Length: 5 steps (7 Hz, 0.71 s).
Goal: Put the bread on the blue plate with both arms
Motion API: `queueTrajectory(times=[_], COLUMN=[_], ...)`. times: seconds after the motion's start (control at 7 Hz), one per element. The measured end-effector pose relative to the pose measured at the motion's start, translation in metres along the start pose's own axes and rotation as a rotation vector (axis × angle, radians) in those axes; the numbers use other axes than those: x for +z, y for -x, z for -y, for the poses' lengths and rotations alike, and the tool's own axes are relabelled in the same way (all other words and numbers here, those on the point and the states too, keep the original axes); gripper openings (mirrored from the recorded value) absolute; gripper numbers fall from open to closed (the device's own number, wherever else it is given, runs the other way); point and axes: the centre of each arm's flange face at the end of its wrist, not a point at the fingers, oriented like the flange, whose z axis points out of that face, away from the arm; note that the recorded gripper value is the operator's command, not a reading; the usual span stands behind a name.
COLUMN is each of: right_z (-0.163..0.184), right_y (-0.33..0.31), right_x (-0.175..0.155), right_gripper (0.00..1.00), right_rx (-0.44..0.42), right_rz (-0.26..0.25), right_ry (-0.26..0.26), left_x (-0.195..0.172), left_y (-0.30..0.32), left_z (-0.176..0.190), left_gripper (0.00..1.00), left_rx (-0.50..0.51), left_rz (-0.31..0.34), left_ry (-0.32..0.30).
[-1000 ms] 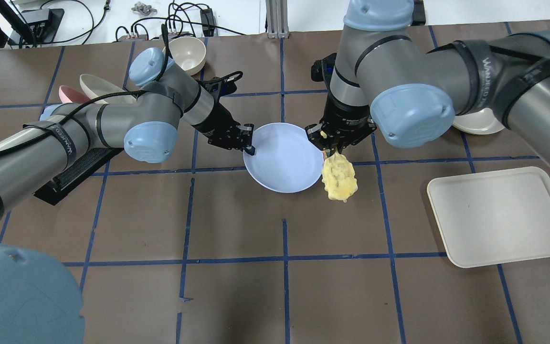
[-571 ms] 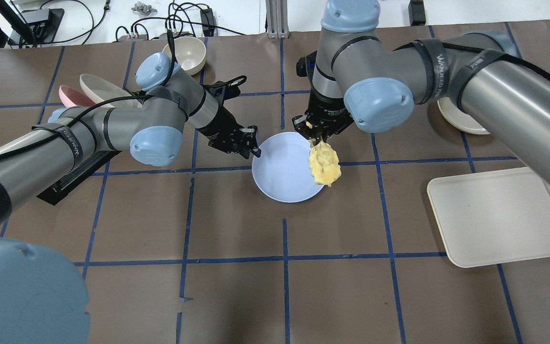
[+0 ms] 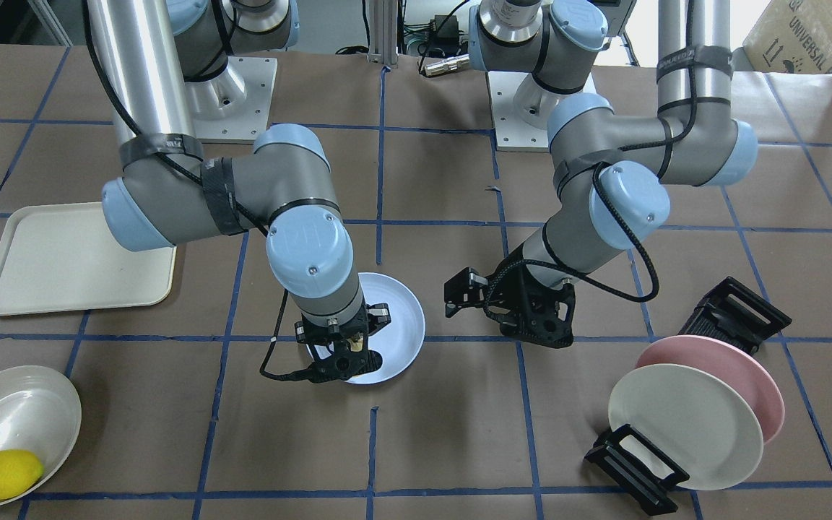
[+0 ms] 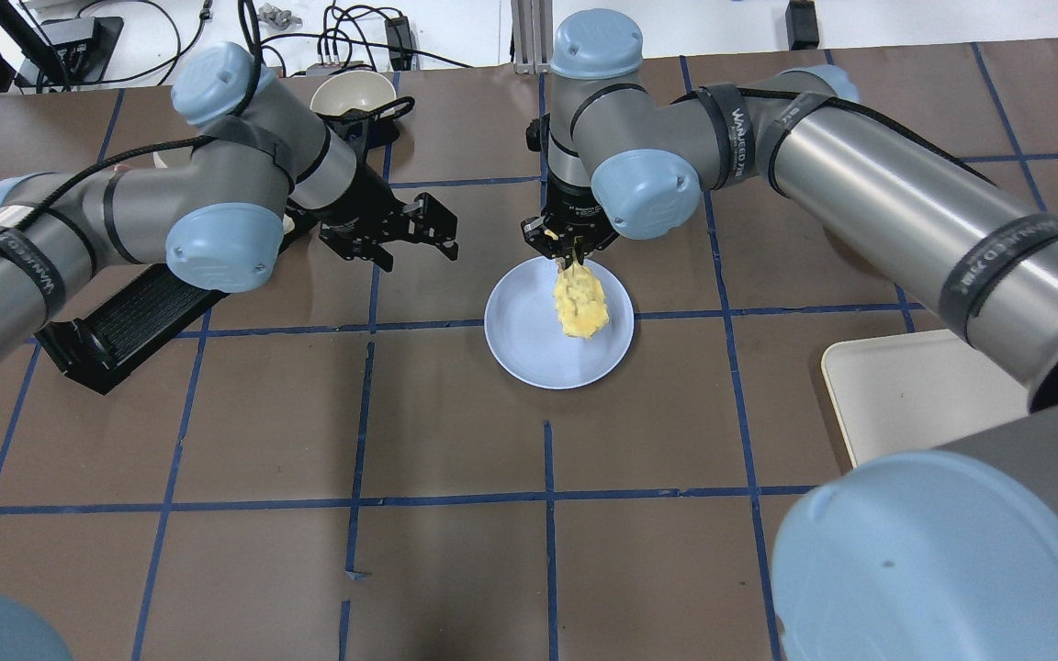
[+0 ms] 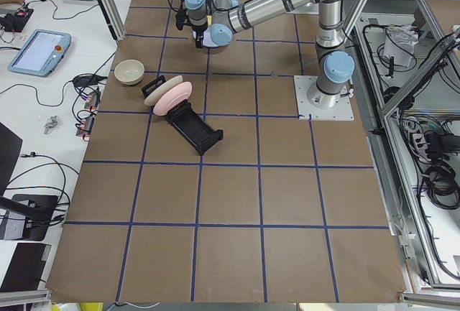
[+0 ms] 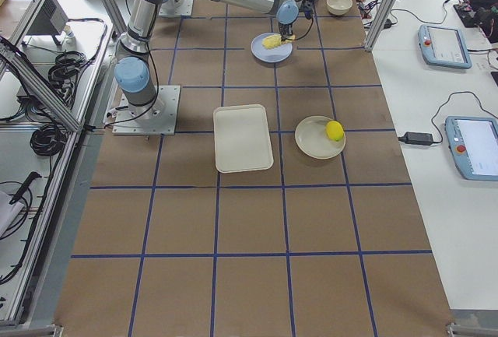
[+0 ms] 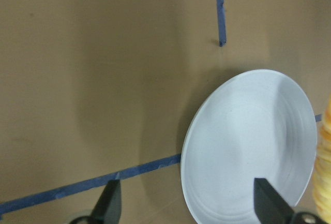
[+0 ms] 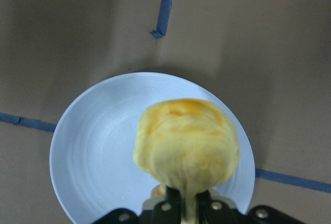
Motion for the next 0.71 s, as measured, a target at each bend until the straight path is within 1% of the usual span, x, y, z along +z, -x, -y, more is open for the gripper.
queueTrajectory(times=[0.14,0.29,0.43,0.57,0.71], right_z=[0.003,0.004,0.004,0.004,0.002], right_y=[0.002,0.001,0.001,0.001,-0.001], right_x=[0.014,0.021,0.018,0.010,-0.006], right_gripper=[1.00,1.00,1.00,1.00,1.00], right_rx=[0.003,0.007,0.007,0.006,0.005], right_rz=[-0.005,-0.011,-0.022,-0.031,-0.033], right_ry=[0.005,0.011,0.008,-0.005,-0.026], left_x=[-0.029,-0.053,-0.077,-0.103,-0.131], left_y=[0.001,0.000,-0.001,-0.005,-0.011], left_z=[-0.015,-0.030,-0.040,-0.044,-0.043], left_gripper=[1.00,1.00,1.00,1.00,1.00], left_rx=[-0.003,-0.005,-0.003,-0.004,-0.004], left_rz=[0.082,0.153,0.214,0.252,0.279], left_ry=[0.010,0.025,0.046,0.070,0.085])
